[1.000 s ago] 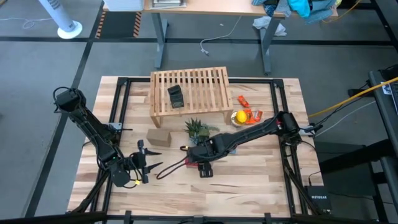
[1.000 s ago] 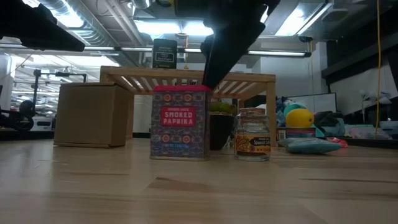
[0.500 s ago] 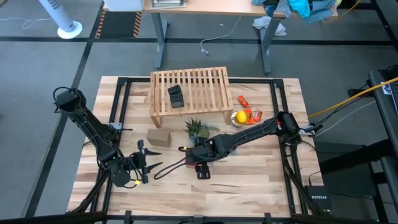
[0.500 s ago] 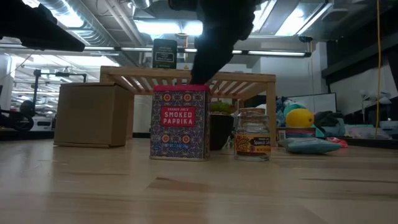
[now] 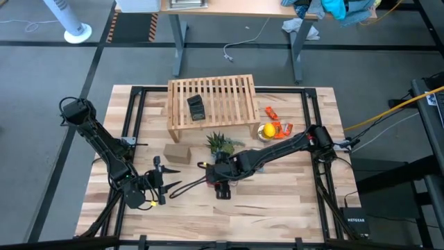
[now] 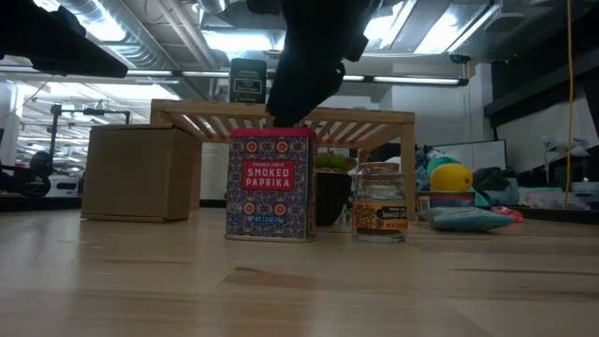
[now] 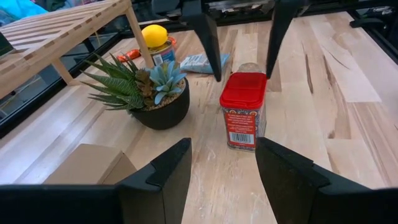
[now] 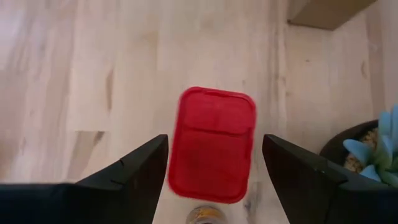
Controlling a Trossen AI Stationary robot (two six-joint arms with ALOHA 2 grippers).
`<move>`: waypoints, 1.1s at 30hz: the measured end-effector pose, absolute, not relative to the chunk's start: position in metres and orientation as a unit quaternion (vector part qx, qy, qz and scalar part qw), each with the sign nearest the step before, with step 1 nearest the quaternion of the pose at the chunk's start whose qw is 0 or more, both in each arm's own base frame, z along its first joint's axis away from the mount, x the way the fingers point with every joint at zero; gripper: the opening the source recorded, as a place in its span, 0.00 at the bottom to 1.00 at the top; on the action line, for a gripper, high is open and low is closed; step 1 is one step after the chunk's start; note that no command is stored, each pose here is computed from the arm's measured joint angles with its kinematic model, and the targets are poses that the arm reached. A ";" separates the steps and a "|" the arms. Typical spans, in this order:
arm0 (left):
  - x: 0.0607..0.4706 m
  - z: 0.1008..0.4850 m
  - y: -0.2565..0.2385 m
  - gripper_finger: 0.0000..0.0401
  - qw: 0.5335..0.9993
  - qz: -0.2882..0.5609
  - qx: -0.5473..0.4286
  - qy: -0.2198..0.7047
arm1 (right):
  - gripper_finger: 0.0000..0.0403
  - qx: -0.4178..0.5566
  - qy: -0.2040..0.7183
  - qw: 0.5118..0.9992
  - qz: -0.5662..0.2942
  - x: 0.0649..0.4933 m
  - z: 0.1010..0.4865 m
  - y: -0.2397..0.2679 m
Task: Shelf spices
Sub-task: Put the red seasoning can on the shelf
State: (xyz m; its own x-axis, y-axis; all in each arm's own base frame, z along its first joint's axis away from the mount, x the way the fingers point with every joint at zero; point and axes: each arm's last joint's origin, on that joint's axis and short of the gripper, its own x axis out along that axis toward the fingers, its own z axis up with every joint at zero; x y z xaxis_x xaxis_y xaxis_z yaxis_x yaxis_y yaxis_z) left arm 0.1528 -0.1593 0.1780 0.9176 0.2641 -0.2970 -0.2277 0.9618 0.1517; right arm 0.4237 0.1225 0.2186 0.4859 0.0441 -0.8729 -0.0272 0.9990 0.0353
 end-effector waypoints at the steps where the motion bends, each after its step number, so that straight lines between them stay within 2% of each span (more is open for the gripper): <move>1: 0.153 0.178 -0.159 0.43 0.978 0.126 0.057 0.159 | 0.67 0.012 0.507 0.862 0.013 0.424 0.218 0.122; 15: 0.153 0.178 -0.159 0.43 0.978 0.126 0.057 0.159 | 0.67 0.063 0.515 0.855 -0.009 0.428 0.207 0.124; 33: 0.153 0.178 -0.159 0.43 0.978 0.126 0.057 0.159 | 0.66 0.055 0.530 0.846 -0.017 0.434 0.184 0.126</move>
State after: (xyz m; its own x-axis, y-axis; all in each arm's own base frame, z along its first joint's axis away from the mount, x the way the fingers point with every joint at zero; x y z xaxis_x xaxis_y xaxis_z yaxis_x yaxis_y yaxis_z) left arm 0.1528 -0.1593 0.1781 0.9176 0.2641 -0.2970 -0.2277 0.9618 0.1516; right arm 0.4338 0.1255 0.1842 0.4375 0.0290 -0.8987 0.0865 0.9935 0.0742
